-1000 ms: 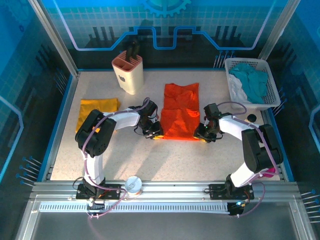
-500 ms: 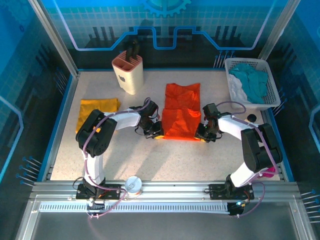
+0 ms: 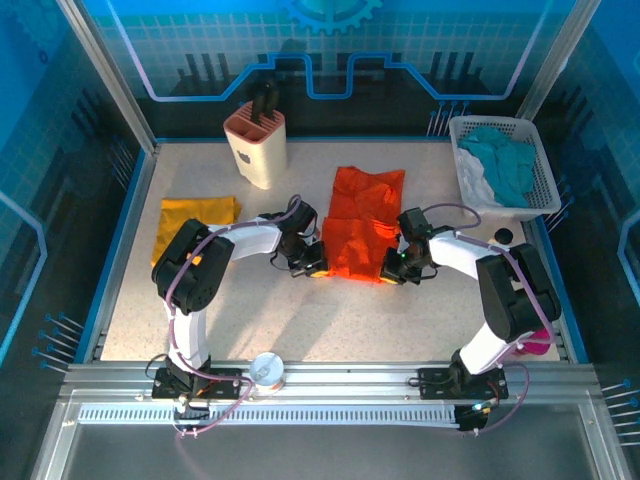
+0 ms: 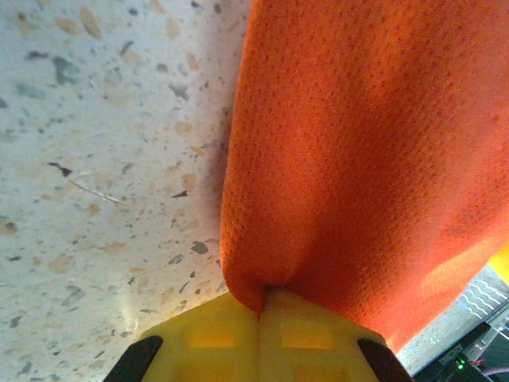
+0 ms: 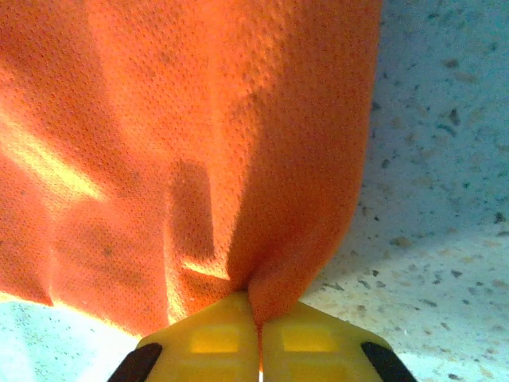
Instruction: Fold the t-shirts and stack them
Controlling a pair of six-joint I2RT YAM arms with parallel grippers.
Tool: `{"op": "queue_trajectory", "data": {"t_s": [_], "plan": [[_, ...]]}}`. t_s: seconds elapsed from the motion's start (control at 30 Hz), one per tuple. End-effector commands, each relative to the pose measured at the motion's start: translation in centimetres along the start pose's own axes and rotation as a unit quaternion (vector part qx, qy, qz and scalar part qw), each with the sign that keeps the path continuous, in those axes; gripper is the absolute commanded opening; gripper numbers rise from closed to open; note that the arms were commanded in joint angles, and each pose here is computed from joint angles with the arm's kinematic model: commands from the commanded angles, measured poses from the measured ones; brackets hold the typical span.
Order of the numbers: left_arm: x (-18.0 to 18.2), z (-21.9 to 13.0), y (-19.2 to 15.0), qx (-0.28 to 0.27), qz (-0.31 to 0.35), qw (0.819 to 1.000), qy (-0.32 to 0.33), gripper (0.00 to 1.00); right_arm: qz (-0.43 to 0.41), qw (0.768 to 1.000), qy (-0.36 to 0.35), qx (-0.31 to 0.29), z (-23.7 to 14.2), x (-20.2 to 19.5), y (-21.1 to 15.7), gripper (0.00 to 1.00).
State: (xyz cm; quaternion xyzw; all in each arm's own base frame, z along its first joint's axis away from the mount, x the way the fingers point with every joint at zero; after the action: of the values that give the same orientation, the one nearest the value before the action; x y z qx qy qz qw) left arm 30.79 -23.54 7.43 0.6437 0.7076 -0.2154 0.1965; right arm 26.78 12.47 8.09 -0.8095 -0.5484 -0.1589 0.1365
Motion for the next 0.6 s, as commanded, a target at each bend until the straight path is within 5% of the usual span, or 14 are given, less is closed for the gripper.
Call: {"op": "queue_trajectory", "data": {"t_s": [0.0, 0.57], "plan": [[-0.4, 0.1, -0.5, -0.004, 0.013, 1.0, 0.003, 0.0, -0.001, 1.0, 0.002, 0.019, -0.1, 0.0, -0.4, 0.02], [-1.1, -3.7, -4.2, -0.016, 0.03, 0.999, 0.013, 0.0, -0.009, 0.998, 0.055, 0.029, -4.1, -1.2, -2.4, 0.0]]}}
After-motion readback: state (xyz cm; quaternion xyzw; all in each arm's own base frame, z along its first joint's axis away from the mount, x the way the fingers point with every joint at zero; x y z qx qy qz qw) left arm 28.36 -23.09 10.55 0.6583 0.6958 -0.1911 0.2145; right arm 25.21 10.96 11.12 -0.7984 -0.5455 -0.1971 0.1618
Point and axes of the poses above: each hand's point on the last joint's axis, 136 mm out from that joint toward the fingers, its own z axis out along the fingers, its own x axis along the line the jaws close on, y = z × x, the point moved 7 cm from there along -z, back along the fingers, and after that the axes turned 5 degrees about z, right-handed, at the moved point
